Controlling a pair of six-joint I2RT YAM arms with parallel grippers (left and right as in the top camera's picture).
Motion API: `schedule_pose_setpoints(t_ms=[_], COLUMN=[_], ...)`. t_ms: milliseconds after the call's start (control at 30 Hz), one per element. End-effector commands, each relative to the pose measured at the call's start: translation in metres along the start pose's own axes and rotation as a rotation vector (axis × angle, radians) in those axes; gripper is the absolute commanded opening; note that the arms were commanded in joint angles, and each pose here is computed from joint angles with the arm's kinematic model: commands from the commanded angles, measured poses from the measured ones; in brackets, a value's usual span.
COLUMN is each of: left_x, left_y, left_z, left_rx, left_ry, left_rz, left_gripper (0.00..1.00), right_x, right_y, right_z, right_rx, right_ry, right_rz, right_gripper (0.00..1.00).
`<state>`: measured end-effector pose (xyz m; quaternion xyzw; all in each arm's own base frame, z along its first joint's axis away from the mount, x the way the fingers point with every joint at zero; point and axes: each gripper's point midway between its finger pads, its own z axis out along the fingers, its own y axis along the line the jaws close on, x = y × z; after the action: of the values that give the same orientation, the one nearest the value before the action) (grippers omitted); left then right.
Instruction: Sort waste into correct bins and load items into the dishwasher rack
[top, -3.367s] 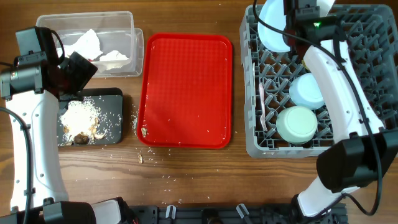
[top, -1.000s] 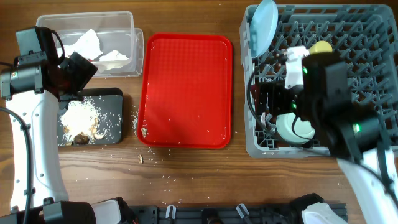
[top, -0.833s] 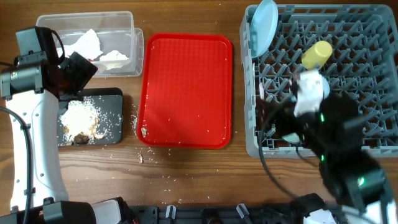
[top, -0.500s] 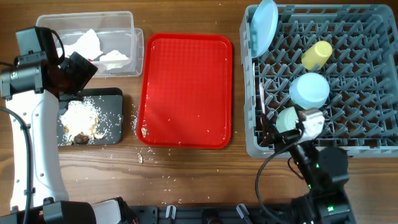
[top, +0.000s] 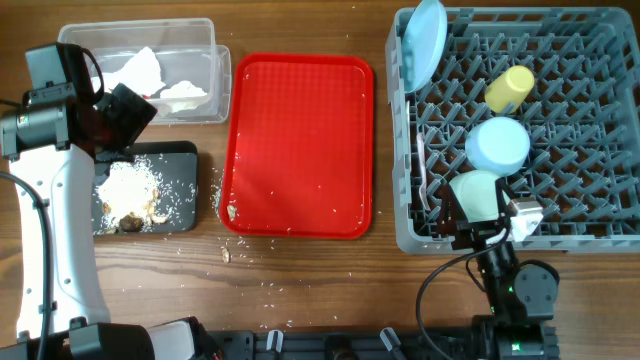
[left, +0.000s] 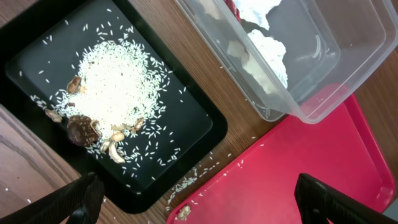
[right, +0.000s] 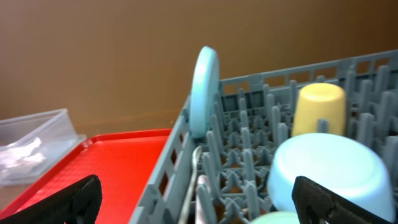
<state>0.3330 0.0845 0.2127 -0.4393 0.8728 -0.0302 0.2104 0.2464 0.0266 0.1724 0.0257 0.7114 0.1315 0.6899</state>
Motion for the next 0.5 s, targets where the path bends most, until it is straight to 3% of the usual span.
schedule_pose_setpoints(t_ms=[0, 233, 467], left_x=[-0.0032, -0.0032, -0.0032], left_y=[0.0013, 0.0013, 0.0013], left_z=[0.0, 0.0, 0.0], left_rx=[-0.005, -0.005, -0.005], left_ry=[-0.009, -0.009, -0.009], left_rz=[-0.014, -0.014, -0.014], left_gripper=[1.0, 1.0, 1.0], right_x=[-0.0074, -0.0091, -0.0092], right_y=[-0.0182, -0.0272, -0.0265], right_z=[-0.0028, -0.0041, -0.004], right_rx=[0.102, 0.143, 0.14], right_ry=[-0.038, -0.024, -0.025], right_rz=[-0.039, -0.318, -0.326], right_gripper=[1.0, 1.0, 1.0])
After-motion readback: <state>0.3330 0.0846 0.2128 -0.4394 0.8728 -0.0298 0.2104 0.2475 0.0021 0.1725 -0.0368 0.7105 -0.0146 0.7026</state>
